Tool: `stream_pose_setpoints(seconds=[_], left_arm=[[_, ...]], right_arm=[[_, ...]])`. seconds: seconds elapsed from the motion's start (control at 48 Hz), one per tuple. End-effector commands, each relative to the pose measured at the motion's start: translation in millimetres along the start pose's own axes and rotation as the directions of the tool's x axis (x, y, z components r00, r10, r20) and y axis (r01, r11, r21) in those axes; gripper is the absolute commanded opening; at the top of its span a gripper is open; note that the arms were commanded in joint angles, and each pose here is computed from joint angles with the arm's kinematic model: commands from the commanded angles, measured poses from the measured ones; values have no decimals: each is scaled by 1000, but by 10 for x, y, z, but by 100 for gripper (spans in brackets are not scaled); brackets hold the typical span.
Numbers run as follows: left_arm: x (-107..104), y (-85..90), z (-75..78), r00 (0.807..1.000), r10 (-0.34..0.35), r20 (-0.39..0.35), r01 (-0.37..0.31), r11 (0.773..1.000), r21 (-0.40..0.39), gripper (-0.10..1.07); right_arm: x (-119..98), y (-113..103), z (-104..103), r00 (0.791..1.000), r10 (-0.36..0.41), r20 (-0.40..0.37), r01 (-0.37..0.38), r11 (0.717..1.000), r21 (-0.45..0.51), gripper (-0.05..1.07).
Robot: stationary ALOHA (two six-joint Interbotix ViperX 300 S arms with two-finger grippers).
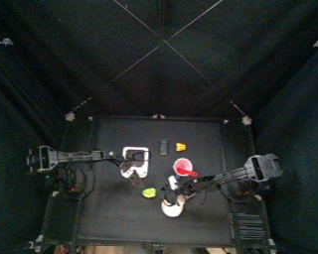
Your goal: Assemble starfruit
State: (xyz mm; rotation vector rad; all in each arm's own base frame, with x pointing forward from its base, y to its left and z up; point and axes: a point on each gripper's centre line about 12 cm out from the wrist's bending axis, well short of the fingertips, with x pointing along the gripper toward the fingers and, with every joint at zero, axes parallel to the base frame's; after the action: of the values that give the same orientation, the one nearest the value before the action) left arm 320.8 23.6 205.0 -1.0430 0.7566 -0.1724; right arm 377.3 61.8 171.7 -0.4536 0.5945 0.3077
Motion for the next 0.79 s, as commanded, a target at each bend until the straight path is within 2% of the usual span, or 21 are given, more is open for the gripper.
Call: stream_pose_setpoints(seconds=[0.0, 0.125, 0.292, 0.521, 0.646, 0.771], left_arm=[[-55, -73, 35, 999, -15, 41, 15, 1000, 11, 98], [-54, -27, 46, 998, 14, 66, -15, 1000, 10, 98], [-33, 76, 54, 991, 86, 100, -88, 996, 23, 98], [13, 113, 17, 991, 110, 81, -114, 992, 44, 98], [53, 74, -34, 992, 109, 65, -114, 991, 67, 98], [82, 44, -66, 991, 115, 63, -120, 989, 84, 98]], right_arm=[[-104, -53, 119, 999, -18, 45, 17, 1000, 9, 78], [-112, -41, 92, 999, -16, 39, 15, 999, 35, 78], [-120, -45, 52, 999, -19, 31, 16, 995, 95, 78], [-178, -75, 16, 999, -30, 34, 25, 988, 152, 78], [-320, -161, -45, 995, -58, 81, 39, 975, 221, 78], [-512, -223, 9, 976, -90, 196, 36, 964, 262, 78]])
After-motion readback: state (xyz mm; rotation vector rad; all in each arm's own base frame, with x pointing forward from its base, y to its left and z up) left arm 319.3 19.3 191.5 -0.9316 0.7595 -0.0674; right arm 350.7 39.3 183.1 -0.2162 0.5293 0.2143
